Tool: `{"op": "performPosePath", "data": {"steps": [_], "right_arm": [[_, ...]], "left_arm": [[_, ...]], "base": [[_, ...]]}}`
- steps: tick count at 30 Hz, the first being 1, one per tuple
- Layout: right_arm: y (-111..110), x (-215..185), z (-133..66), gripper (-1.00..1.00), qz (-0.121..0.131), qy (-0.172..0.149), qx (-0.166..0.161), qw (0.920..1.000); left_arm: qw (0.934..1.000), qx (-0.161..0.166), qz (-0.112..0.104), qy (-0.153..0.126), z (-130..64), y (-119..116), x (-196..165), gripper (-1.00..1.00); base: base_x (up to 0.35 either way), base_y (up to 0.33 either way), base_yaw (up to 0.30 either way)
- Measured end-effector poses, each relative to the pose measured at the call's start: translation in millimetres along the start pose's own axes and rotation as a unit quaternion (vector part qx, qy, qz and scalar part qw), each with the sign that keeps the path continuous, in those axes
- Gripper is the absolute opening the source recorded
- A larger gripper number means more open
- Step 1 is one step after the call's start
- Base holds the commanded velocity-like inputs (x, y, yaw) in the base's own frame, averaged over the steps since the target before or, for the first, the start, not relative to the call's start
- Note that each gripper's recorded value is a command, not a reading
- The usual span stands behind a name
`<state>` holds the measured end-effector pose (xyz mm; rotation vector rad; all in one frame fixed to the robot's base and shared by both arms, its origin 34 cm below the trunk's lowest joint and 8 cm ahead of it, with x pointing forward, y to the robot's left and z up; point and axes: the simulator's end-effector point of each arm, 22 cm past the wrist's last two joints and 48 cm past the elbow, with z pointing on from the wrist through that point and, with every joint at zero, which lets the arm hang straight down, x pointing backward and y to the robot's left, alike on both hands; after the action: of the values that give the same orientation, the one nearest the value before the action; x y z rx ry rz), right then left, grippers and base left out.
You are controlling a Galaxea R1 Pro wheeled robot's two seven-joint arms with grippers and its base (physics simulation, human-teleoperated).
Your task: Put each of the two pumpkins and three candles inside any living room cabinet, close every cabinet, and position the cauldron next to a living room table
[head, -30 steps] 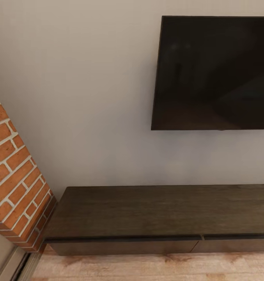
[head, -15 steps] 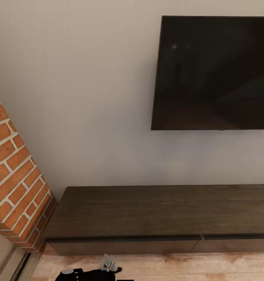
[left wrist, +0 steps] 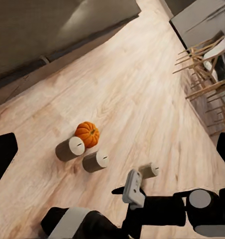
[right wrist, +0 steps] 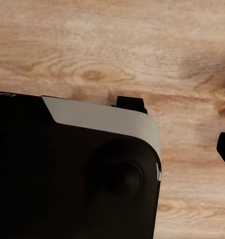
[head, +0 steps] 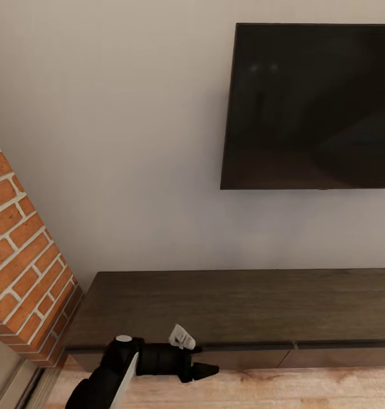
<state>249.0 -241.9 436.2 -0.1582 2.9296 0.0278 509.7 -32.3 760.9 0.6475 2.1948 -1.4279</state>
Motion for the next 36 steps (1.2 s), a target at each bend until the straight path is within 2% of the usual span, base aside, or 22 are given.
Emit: {"op": "performPosePath", "data": {"steps": [5, 9, 15, 18, 20, 21, 24, 25, 29, 30, 33, 36], "right_arm": [[0.2, 0.7, -0.1, 1.00, 0.000, 0.001, 0.000, 1.0000], [2.1, 1.2, -0.1, 1.00, -0.004, 0.001, -0.002, 1.0000], [13.6, 3.8, -0.4, 1.00, -0.041, 0.004, -0.017, 0.9990], [14.8, 3.3, -0.5, 1.00, -0.047, 0.003, -0.019, 0.9987], [16.3, 1.1, -0.4, 1.00, -0.048, 0.000, -0.024, 0.9985], [19.7, -0.5, -0.5, 1.00, -0.048, -0.002, -0.034, 0.9983], [40.4, -23.9, -3.1, 1.00, -0.053, -0.027, -0.097, 0.9934], [50.0, -39.2, -6.3, 1.00, -0.059, -0.042, -0.130, 0.9889], [73.8, -70.6, -20.0, 1.00, -0.075, -0.075, -0.207, 0.9725], [77.1, -75.5, -25.4, 1.00, -0.081, -0.080, -0.230, 0.9664], [77.5, -90.5, -37.6, 1.00, -0.096, -0.095, -0.270, 0.9535], [77.2, -108.1, -43.8, 1.00, -0.103, -0.114, -0.279, 0.9479]], "left_arm": [[0.9993, 0.032, 0.010, -0.015, 1.4, -20.1, -45.8, 1.00], [0.9973, 0.046, 0.043, -0.038, -2.1, -31.7, -96.7, 1.00], [0.9866, 0.100, 0.080, -0.102, -20.1, -67.6, -183.8, 1.00], [0.9823, 0.114, 0.090, -0.118, -27.3, -78.1, -205.1, 1.00], [0.9801, 0.123, 0.089, -0.128, -31.0, -82.1, -211.5, 1.00], [0.9793, 0.127, 0.087, -0.132, -32.8, -83.0, -213.4, 1.00], [0.9779, 0.133, 0.084, -0.138, -35.5, -83.7, -215.2, 1.00], [0.9778, 0.134, 0.083, -0.138, -35.7, -83.8, -215.3, 1.00], [0.9774, 0.135, 0.084, -0.139, -37.3, -84.5, -215.7, 1.00], [0.9774, 0.135, 0.084, -0.139, -37.6, -84.7, -215.7, 1.00], [0.9776, 0.136, 0.083, -0.138, -36.9, -84.9, -215.2, 1.00], [0.9778, 0.136, 0.082, -0.137, -36.7, -85.0, -215.0, 1.00]], "base": [[0.000, 0.000, 0.000], [0.000, 0.000, 0.000], [0.000, 0.000, 0.000], [0.000, 0.000, 0.000], [0.000, 0.000, 0.000], [0.000, 0.000, 0.000], [0.000, 0.000, 0.000], [0.000, 0.000, 0.000], [0.000, 0.000, 0.000], [0.000, 0.000, 0.000], [0.000, 0.000, 0.000], [0.000, 0.000, 0.000]]}}
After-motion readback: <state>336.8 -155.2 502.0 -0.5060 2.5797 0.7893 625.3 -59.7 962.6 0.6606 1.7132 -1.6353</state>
